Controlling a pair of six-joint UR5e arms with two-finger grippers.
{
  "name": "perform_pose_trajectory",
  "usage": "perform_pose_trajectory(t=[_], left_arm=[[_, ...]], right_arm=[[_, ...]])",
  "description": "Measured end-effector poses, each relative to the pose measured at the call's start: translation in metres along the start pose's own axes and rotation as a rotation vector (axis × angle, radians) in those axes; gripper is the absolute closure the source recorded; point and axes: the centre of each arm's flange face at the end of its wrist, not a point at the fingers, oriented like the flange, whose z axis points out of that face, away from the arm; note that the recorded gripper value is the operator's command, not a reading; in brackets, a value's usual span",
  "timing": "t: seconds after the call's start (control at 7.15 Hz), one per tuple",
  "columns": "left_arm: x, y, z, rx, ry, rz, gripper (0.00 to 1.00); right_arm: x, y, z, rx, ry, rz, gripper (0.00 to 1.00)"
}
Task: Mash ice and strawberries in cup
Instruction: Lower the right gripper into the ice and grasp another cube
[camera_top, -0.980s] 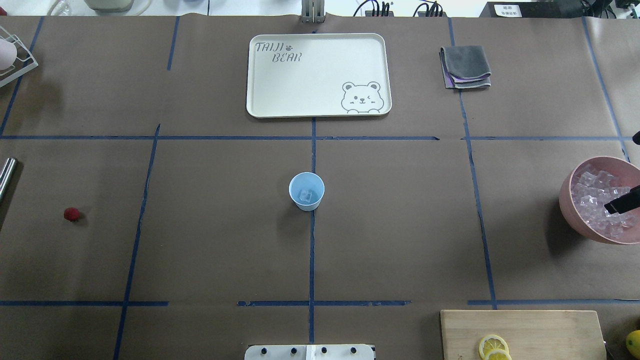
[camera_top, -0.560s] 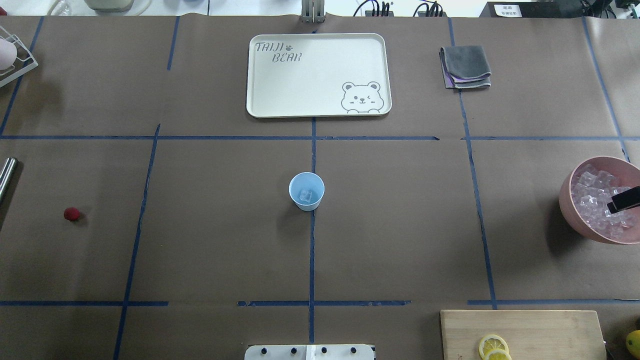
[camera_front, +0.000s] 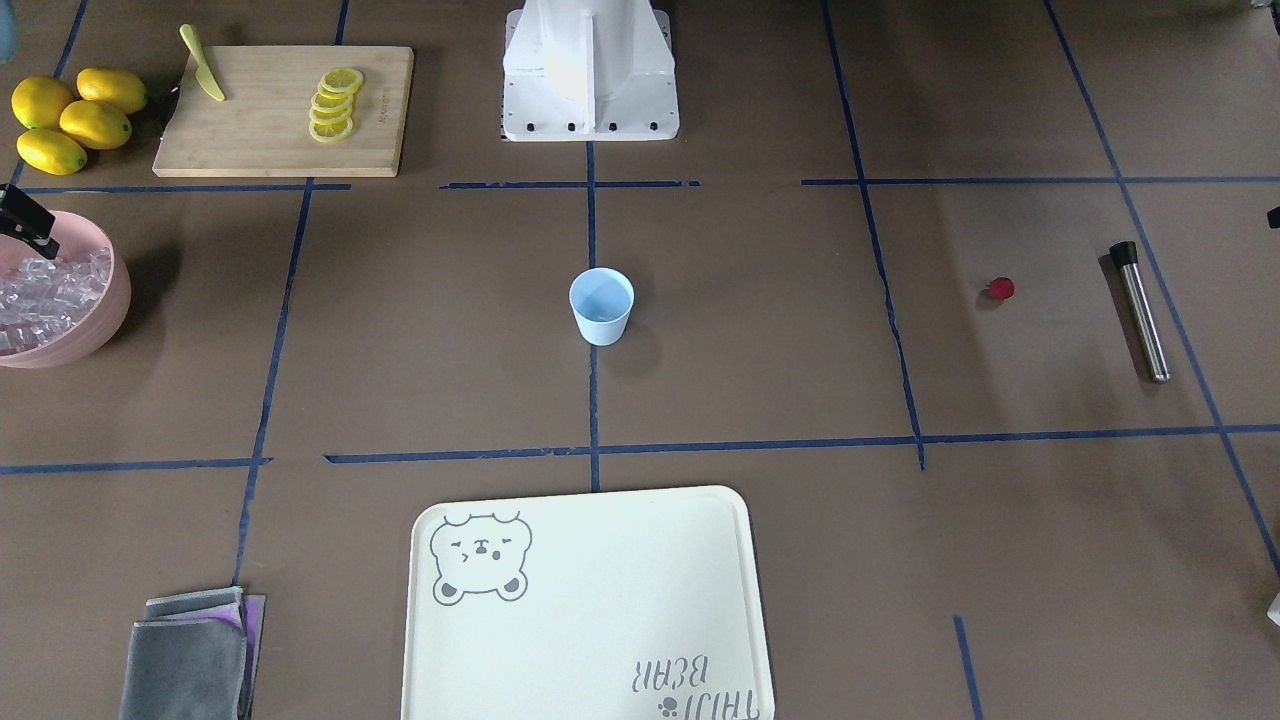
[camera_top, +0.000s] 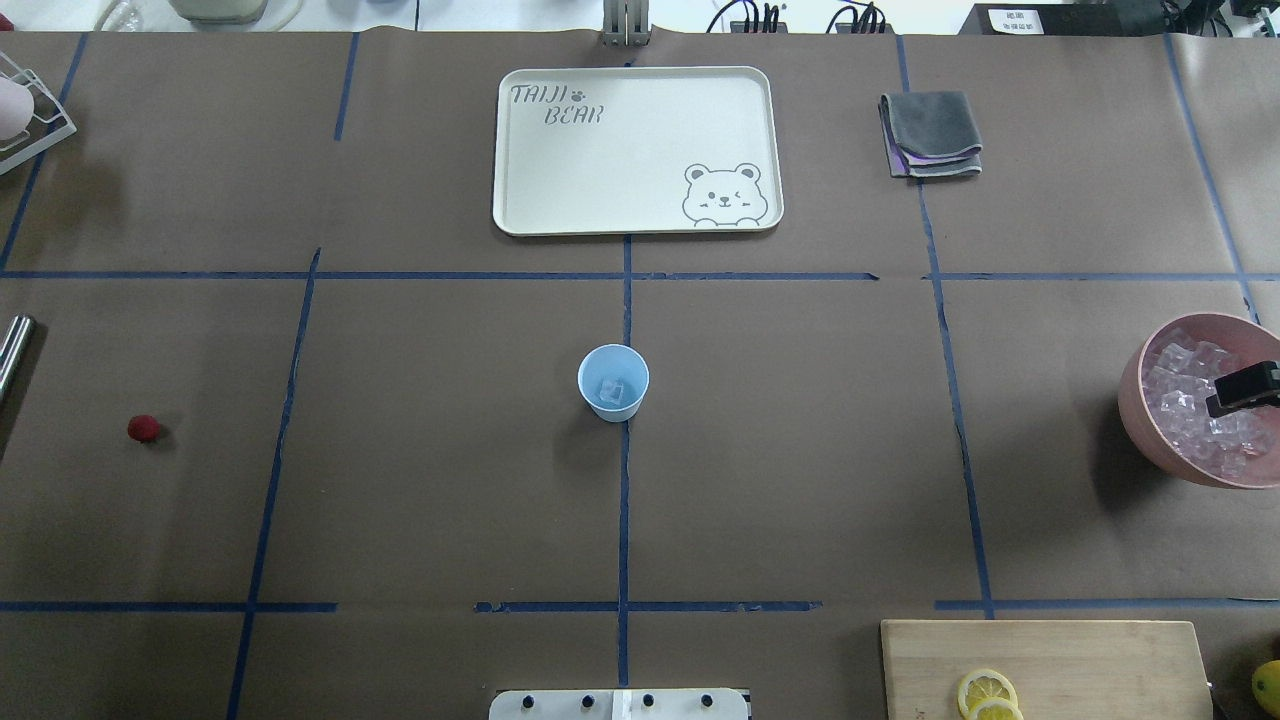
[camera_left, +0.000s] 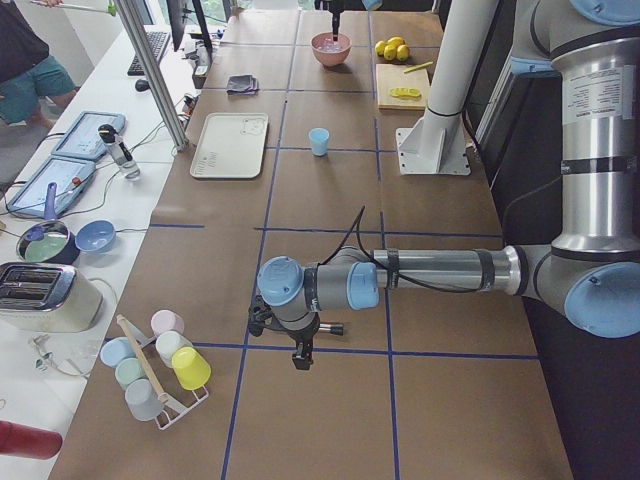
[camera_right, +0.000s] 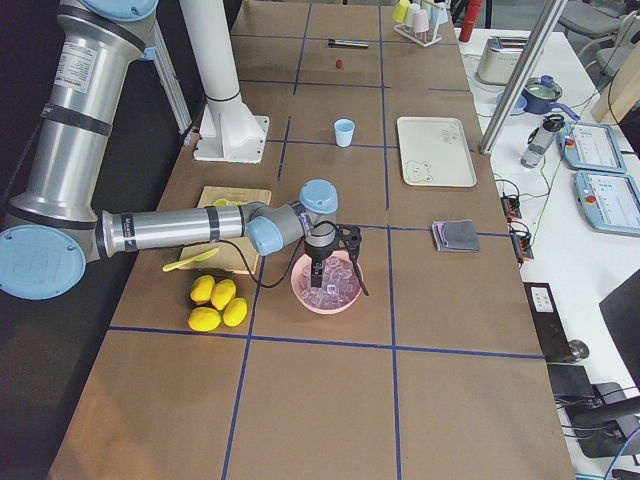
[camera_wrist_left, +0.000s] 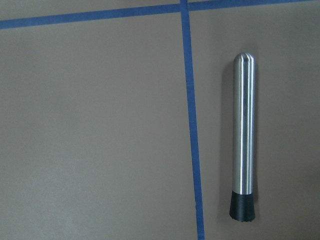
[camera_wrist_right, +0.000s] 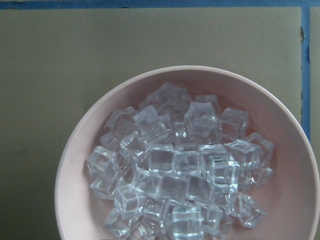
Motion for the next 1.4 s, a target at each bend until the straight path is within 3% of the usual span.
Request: perform_pose_trajectory(t=[0.56, 0.98, 1.12, 1.26, 1.4], left_arm=[[0.0, 0.0, 0.0, 0.0, 0.0, 0.0, 0.0], [0.0, 0.0, 0.0, -0.001, 0.0, -0.001, 0.0], [0.0, 0.0, 0.0, 0.0, 0.0, -0.001, 0.0], [0.0, 0.0, 0.0, 0.0, 0.0, 0.0, 0.0], [0.0, 0.0, 0.0, 0.0, 0.0, 0.0, 0.0]], right_arm=[[-0.007, 0.004, 0.018, -0.029, 0.017, -0.035, 0.21], [-0.008, 0.006, 0.03, -0.046, 0.04, -0.145, 0.26], [-0.007, 0.005, 0.032, -0.049, 0.042, -0.171, 0.39], [-0.007, 0.005, 0.032, -0.051, 0.043, -0.182, 0.68], [-0.007, 0.005, 0.032, -0.051, 0.042, -0.186, 0.82]])
